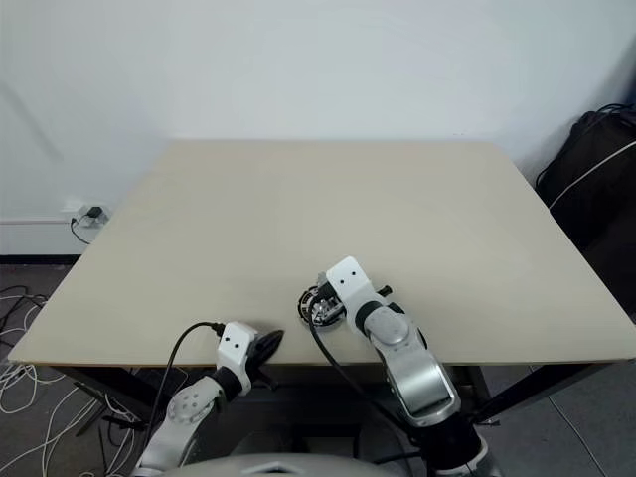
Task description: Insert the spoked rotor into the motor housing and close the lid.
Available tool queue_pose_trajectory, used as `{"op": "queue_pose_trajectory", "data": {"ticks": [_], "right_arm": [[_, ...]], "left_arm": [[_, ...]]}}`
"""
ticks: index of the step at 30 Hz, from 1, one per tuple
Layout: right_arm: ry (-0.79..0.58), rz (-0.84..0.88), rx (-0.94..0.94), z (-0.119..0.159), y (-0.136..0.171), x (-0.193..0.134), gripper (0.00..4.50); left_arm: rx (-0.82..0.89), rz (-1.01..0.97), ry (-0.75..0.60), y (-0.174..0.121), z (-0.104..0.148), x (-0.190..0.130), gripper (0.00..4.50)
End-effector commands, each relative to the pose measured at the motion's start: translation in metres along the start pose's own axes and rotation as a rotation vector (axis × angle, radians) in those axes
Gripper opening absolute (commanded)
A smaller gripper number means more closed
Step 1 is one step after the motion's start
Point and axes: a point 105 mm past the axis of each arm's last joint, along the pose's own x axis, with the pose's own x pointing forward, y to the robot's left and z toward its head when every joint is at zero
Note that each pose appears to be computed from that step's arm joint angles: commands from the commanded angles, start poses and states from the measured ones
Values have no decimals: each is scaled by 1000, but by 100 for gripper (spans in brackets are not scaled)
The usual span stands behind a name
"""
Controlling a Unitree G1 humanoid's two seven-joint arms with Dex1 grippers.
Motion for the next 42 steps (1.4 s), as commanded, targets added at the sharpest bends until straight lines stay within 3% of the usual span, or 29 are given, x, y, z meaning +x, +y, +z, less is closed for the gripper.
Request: {"op": "queue_pose_trajectory", "data": {"ticks": [1,15,23,28,36,42], "right_arm": [[-40,35,7,10,9,7,2],[36,82,62,-16,17,36,2],[61,95,70,-26,18,37,2],[-64,113,83,-7,17,26,2],[-518,178,26,48,25,-20,2],[-725,95,72,68,16,-39,2]], "left_arm": [[18,3,-44,3,8,2,0],[20,9,-52,5,6,2,0],[29,10,-60,4,12,1,0],[35,3,-63,2,18,1,0],[38,-13,-63,-3,25,3,0],[37,-30,-58,-6,27,5,0]]}}
